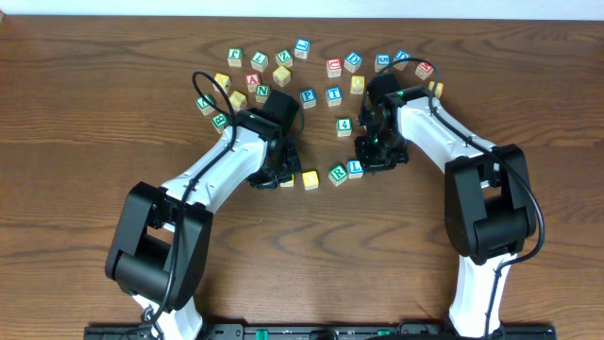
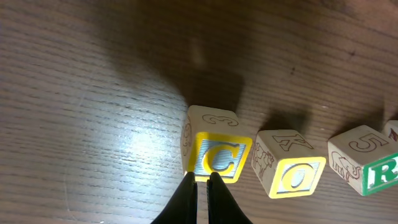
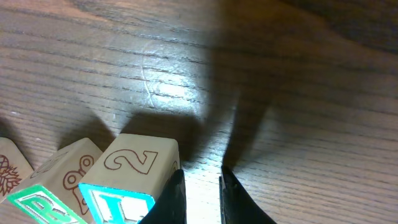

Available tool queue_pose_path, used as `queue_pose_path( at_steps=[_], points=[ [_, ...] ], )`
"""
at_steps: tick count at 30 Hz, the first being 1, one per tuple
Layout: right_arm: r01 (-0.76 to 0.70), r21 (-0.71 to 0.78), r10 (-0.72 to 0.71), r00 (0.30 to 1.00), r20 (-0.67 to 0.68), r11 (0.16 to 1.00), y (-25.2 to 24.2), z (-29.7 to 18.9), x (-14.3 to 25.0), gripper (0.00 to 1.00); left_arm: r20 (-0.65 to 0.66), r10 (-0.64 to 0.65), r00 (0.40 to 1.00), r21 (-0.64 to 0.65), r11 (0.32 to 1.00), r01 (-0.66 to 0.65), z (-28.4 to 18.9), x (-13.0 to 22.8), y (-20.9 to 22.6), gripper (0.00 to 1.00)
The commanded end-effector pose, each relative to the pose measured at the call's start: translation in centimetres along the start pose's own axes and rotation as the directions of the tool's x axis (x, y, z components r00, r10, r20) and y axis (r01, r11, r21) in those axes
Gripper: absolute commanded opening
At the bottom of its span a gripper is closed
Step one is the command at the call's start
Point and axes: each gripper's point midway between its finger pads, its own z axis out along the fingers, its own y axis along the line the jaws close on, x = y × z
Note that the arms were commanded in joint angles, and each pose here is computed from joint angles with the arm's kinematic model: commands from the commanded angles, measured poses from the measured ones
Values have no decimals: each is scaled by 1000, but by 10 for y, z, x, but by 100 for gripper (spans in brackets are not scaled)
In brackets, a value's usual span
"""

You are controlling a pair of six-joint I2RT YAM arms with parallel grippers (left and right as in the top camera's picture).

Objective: Spell out CORL

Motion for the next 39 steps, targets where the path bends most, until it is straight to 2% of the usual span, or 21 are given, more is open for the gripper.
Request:
queue_pose_path(
  at_steps=[1, 14, 24, 29, 31, 35, 39],
  points=[
    [3, -3, -4, 1000, -17, 1000, 6, 6, 4, 13, -25, 0, 1000, -5, 1000, 0, 8, 9, -2, 8],
    [48, -2, -48, 999, -23, 999, 23, 10, 8, 15, -7, 35, 999, 20, 999, -35, 9, 12, -16, 8],
    [10, -10, -10, 1000, -16, 1000, 36, 12, 9, 16, -4, 49, 999, 22, 999, -49, 10, 14, -20, 8],
    [-101, -11, 101, 995, -7, 995, 44, 14, 8, 17, 35, 81, 996, -11, 997, -81, 7, 0, -8, 8],
    [-142, -14, 142, 990, -1, 990, 48, 15, 7, 17, 38, 52, 998, -15, 999, -52, 2, -9, 1, 8],
    [-151, -18, 151, 988, 16, 988, 56, 16, 5, 17, 69, 83, 994, -11, 997, -83, -25, -34, 17, 8],
    [-157, -23, 158, 987, 26, 987, 58, 17, 2, 17, 76, 116, 990, -16, 993, -115, -42, -37, 27, 8]
  ],
)
